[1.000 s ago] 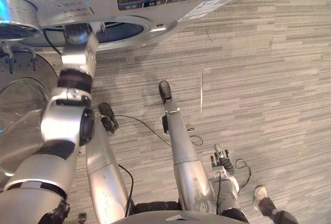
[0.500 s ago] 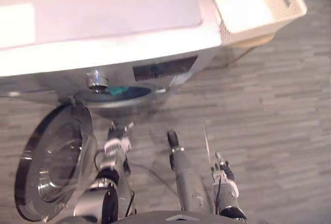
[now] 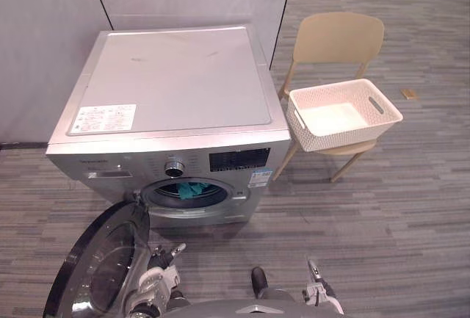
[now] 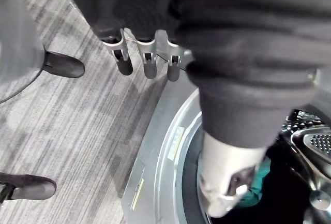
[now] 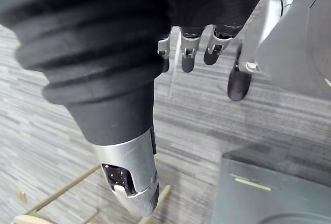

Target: Pick up the laundry basket with both hands and put the clothes into the washing machine.

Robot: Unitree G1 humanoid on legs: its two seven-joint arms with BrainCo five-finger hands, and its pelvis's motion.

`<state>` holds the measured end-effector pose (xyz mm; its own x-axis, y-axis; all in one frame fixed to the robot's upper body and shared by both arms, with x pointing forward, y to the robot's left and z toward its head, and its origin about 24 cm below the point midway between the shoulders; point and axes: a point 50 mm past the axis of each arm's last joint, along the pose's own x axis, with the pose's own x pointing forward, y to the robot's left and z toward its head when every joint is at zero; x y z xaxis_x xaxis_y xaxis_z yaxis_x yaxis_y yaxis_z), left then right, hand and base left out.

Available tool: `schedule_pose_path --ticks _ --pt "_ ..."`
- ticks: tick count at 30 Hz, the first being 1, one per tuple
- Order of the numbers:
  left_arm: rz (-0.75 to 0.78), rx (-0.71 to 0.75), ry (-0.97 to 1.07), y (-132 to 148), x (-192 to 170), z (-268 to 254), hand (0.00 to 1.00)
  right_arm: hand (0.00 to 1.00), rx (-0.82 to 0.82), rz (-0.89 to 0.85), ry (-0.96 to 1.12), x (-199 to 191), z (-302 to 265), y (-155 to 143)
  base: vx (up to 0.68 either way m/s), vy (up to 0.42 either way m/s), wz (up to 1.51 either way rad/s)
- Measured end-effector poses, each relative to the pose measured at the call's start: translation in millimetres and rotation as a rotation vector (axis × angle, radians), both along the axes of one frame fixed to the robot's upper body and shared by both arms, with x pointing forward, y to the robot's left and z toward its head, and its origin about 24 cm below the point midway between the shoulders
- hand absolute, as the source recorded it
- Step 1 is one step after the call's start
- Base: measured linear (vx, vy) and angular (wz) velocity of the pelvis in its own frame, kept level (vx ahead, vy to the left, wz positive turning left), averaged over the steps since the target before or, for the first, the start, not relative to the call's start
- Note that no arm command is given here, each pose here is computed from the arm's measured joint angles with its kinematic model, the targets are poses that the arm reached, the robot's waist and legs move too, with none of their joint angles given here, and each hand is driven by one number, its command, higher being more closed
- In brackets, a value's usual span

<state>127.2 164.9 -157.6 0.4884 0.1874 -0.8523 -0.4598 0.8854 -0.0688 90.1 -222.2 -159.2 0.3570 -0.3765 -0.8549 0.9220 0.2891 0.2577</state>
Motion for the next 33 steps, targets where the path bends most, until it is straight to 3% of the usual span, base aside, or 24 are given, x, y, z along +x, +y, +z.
schedule_pose_path --ticks 9,12,18,20,25,29,33 --pt "-0.074 0.063 0.058 17.0 -23.5 -4.8 0.0 0.0 -0.035 0.137 0.022 15.1 1.7 -1.1 -0.08 0.0 0.57" --pt "-0.081 0.067 0.053 19.6 -23.9 -4.4 0.0 0.0 -0.071 0.147 -0.002 23.5 6.4 -9.1 -0.13 0.05 0.48" --pt "-0.105 0.077 0.007 16.2 -10.9 0.1 0.0 0.0 -0.046 0.234 0.013 25.2 3.2 6.4 -0.07 0.149 0.32" --pt "-0.112 0.107 -0.064 22.8 4.8 9.2 0.0 0.0 -0.019 0.246 0.049 17.1 -1.6 14.4 0.1 0.007 0.26" --pt "-0.298 0.125 -0.571 -5.7 77.7 82.1 0.0 0.0 -0.054 0.319 0.038 24.4 1.2 13.4 -0.01 0.203 0.43" --pt "-0.327 0.095 -0.753 -9.2 85.3 114.3 0.0 0.0 -0.062 0.399 0.02 34.5 2.9 22.1 -0.11 0.141 0.1" --pt "-0.33 0.079 -0.772 -4.5 82.2 117.9 0.0 0.0 -0.055 0.428 0.01 38.4 3.3 28.8 -0.25 0.043 -0.03"
